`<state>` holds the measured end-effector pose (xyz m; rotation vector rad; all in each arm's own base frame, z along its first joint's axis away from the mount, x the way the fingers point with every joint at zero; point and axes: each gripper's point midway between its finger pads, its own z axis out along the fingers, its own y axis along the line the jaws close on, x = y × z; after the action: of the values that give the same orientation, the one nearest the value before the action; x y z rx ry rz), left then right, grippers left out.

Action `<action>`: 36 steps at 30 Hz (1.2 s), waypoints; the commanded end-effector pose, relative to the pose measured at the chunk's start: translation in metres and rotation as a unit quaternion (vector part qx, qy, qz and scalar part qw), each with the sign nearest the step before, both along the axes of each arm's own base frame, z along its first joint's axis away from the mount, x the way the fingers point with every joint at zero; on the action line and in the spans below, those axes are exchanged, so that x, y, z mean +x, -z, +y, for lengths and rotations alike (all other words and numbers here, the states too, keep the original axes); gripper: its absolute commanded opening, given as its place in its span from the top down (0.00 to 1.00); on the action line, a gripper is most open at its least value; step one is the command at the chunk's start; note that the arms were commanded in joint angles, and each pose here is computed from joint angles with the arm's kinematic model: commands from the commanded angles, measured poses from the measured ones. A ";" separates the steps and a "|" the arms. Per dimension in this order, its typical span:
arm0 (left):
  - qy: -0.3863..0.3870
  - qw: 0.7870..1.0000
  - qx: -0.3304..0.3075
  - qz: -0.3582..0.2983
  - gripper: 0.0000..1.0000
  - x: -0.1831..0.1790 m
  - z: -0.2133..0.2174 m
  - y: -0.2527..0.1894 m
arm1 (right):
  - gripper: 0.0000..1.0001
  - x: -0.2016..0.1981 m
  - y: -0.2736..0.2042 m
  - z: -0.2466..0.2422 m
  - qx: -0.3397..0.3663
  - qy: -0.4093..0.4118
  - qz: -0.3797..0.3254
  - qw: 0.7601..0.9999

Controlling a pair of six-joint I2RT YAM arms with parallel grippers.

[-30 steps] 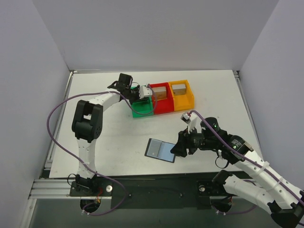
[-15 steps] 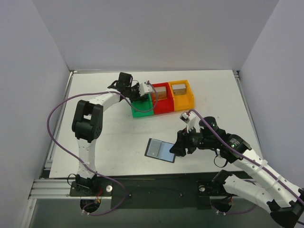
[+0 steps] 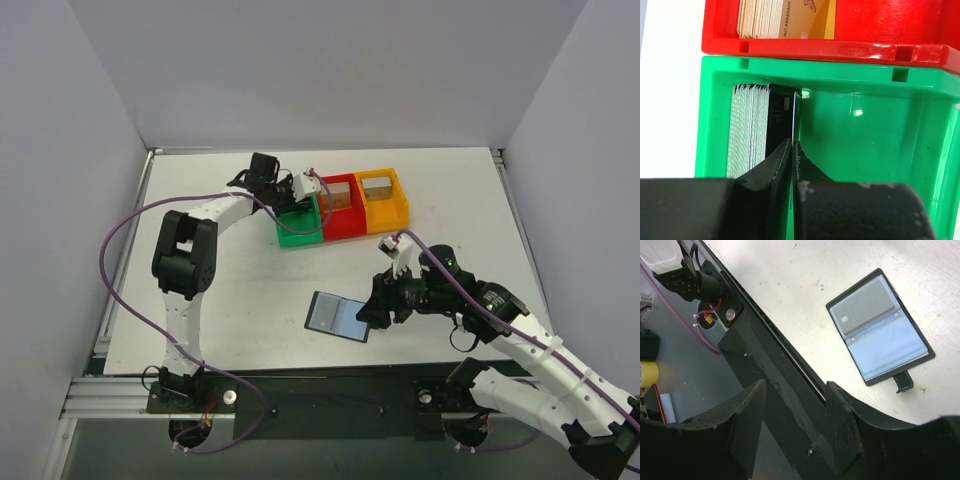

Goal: Take the credit cards out of the card holder
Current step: Place the credit card in the storage box.

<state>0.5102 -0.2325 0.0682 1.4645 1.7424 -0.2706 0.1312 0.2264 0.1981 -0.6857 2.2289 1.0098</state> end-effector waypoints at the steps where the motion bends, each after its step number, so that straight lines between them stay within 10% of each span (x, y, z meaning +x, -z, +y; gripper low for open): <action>1: -0.011 1.000 -0.001 -0.017 0.85 0.011 -0.002 -0.003 | 0.53 0.001 -0.006 0.005 0.013 -0.005 -0.003 1.000; 36: -0.036 0.996 -0.010 -0.077 0.75 0.028 -0.002 -0.049 | 0.53 0.000 -0.004 0.010 0.020 -0.014 0.009 1.000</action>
<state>0.5186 -0.2298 0.0646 1.4336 1.7701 -0.2000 0.1309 0.2323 0.1985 -0.6916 2.2318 1.0444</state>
